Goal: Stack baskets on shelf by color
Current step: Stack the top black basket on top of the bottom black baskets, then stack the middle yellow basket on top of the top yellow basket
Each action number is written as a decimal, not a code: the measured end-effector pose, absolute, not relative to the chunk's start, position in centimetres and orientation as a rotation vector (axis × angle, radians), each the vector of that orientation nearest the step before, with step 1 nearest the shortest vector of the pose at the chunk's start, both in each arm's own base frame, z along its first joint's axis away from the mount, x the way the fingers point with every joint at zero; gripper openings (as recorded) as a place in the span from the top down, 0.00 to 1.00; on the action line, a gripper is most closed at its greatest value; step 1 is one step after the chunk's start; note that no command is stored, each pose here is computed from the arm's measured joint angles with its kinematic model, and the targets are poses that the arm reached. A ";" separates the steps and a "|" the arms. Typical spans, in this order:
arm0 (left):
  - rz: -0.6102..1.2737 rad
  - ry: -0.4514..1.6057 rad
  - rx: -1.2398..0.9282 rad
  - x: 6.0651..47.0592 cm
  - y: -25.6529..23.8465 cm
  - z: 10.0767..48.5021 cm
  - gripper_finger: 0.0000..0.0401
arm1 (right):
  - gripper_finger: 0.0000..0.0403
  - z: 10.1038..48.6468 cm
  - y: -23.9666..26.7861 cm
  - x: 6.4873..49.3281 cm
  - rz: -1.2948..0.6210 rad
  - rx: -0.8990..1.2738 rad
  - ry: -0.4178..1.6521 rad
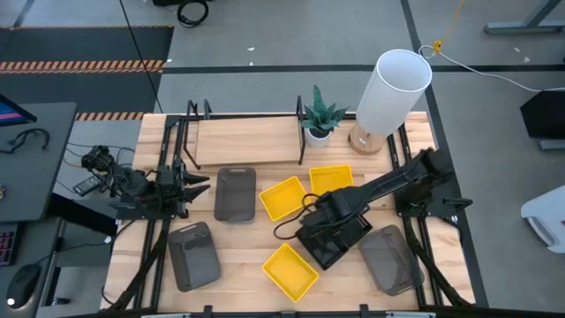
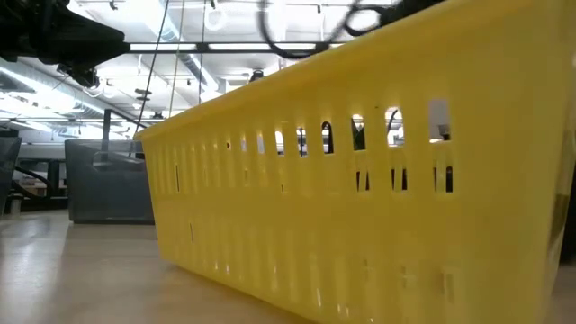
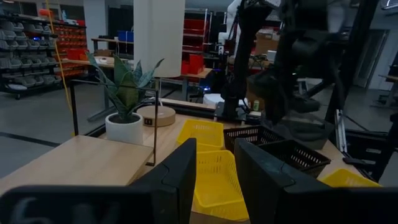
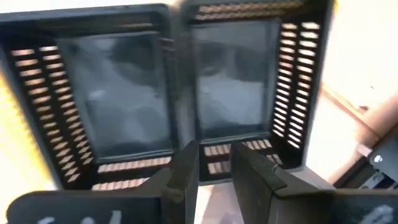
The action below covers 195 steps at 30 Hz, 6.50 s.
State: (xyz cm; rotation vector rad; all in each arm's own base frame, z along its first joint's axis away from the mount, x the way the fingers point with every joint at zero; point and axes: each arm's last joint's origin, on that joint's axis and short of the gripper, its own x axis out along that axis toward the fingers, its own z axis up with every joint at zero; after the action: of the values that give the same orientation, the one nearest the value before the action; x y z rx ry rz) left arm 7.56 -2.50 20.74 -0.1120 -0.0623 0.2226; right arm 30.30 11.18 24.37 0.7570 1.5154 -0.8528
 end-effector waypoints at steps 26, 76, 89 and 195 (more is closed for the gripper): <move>0.222 -0.062 -0.111 7.6 -2.5 20.7 0.71 | 0.56 16.7 3.1 23.3 -0.804 0.856 1.533; 0.222 -0.062 -0.111 7.6 -2.5 20.7 0.71 | 0.98 28.2 3.2 24.3 -0.710 0.814 1.264; 0.222 -0.063 -0.112 7.6 -2.5 20.7 0.71 | 0.98 24.5 7.5 28.3 -0.585 0.882 1.302; 0.223 -0.061 -0.111 7.6 -2.5 20.7 0.71 | 0.98 20.2 6.2 40.1 0.037 -0.311 1.103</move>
State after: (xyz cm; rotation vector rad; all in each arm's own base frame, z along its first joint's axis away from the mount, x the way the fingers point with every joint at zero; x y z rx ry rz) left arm 7.56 -2.50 20.72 -0.1106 -0.0611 0.2225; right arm 40.07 6.16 20.19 -0.3115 1.1027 0.0369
